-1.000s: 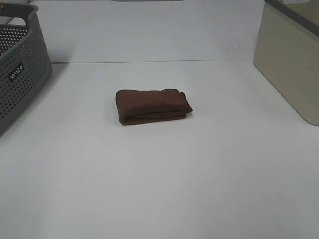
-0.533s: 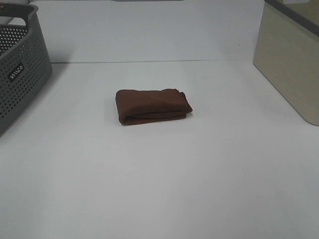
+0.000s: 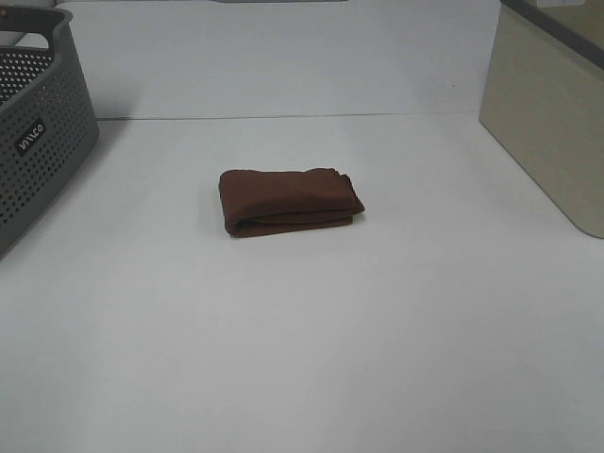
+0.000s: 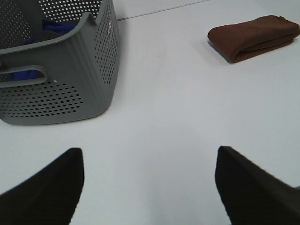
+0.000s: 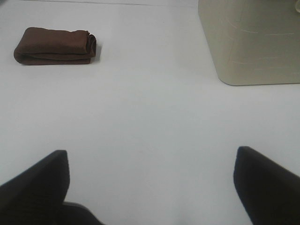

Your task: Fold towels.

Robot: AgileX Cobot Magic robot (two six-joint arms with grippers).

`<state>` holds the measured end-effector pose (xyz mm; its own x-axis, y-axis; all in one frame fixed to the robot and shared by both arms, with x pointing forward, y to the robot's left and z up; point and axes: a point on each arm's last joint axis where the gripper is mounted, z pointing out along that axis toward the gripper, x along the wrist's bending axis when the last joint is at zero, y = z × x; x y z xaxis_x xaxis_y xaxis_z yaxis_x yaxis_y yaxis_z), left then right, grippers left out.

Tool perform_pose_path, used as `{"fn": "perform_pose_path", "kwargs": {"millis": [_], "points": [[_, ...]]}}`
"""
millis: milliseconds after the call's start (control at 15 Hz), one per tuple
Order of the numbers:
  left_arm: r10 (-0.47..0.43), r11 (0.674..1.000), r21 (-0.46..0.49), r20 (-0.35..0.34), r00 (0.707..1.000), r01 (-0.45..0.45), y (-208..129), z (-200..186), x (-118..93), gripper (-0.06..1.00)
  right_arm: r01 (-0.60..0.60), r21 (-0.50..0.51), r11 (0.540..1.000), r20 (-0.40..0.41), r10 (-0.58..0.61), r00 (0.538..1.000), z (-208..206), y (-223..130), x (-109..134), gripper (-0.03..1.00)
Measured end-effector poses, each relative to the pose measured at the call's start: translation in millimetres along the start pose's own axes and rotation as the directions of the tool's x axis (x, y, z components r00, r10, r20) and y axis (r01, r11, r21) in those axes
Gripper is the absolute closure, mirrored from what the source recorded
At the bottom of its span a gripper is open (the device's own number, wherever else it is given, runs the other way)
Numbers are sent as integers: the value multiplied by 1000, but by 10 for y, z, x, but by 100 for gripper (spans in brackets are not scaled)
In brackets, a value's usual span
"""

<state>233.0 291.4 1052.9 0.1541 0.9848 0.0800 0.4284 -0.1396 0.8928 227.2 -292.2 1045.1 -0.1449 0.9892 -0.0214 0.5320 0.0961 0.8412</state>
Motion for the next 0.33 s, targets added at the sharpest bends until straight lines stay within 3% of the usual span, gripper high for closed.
{"fn": "perform_pose_path", "kwargs": {"millis": [333], "points": [[0,1000,0,0,1000,0,0,0,0,21,0,0,1000,0,0,1000,0,0,0,8]]}}
